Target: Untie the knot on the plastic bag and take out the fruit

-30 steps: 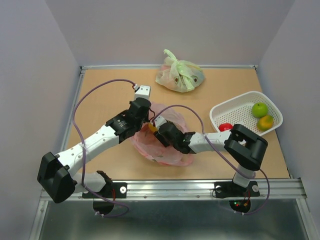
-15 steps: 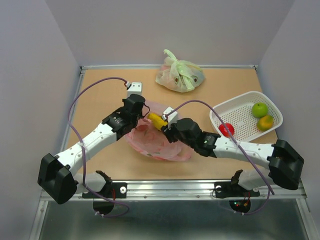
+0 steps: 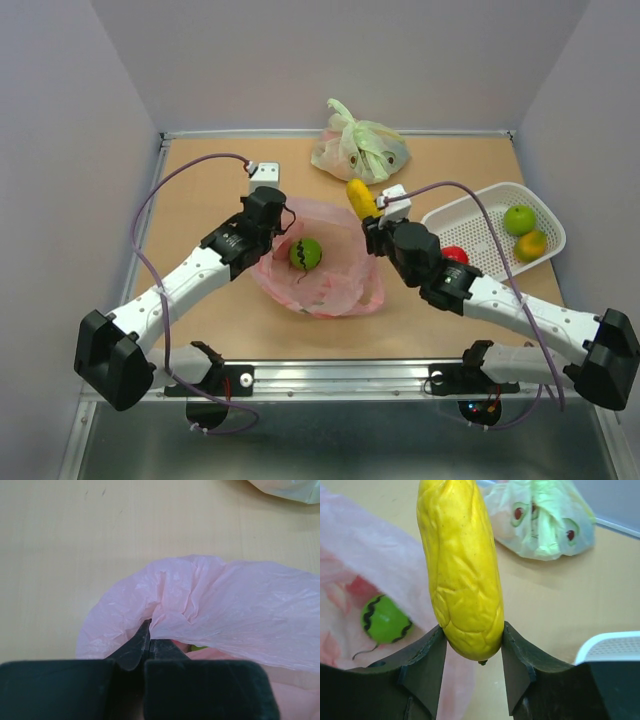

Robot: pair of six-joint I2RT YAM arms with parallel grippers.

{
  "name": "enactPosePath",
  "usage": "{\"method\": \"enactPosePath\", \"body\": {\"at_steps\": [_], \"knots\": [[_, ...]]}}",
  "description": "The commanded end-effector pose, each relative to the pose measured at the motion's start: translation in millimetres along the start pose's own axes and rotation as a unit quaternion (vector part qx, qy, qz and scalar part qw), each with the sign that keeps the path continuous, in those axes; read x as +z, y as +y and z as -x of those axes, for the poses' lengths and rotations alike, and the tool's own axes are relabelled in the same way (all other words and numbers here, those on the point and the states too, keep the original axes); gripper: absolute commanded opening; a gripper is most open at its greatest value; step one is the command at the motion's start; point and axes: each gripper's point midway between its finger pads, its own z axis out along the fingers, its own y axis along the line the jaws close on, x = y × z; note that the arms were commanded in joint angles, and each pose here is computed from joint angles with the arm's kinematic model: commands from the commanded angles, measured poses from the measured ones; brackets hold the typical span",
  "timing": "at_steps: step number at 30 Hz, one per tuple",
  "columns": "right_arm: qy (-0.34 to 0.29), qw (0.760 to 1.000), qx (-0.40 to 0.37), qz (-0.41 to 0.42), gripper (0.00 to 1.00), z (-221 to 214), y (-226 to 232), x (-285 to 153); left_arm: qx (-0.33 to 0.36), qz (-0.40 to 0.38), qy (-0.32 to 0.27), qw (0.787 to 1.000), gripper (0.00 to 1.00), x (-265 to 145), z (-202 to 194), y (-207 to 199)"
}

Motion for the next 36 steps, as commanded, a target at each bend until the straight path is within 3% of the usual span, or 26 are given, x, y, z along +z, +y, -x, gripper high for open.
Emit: {"method": "enactPosePath", "body": {"at_steps": [1,6,10,16,20,22,23,26,32,36], "knots": [[-0.059,0.993,0.091,-0.047,0.06,32,-32,-3,-0.008,-0.001,-0.022,1.000,0.00,-7,13,5],[-0.084,0.969,0.157,-0.173,0.06,27,-86,-4,-0.008,-0.012,-0.021,1.000,0.00,-8,13,1],[-0.072,0.925,0.204,-0.313,0.07,-12,-170,-8,-0.009,-0.016,-0.023,1.000,0.00,-9,14,1],[-0.042,0.861,0.269,-0.429,0.17,-68,-251,-25,-0.008,-0.016,-0.031,0.999,0.00,-14,17,4],[-0.019,0.839,0.305,-0.450,0.34,-95,-279,-24,-0.009,-0.017,-0.036,0.999,0.00,-15,20,5],[-0.015,0.832,0.306,-0.463,0.55,-99,-289,-25,-0.009,-0.017,-0.036,0.999,0.00,-15,20,5],[-0.011,0.831,0.306,-0.465,0.78,-101,-290,-25,-0.009,-0.018,-0.036,0.999,0.00,-16,20,5],[-0.004,0.825,0.308,-0.474,1.00,-102,-294,-26,-0.008,-0.019,-0.037,0.999,0.00,-16,20,4],[-0.013,0.851,0.309,-0.425,1.00,-80,-282,-27,-0.006,-0.028,-0.036,0.999,0.00,-16,20,1],[-0.005,0.894,0.297,-0.335,1.00,-58,-257,-18,-0.001,-0.031,-0.030,0.999,0.00,-13,17,0]]}}
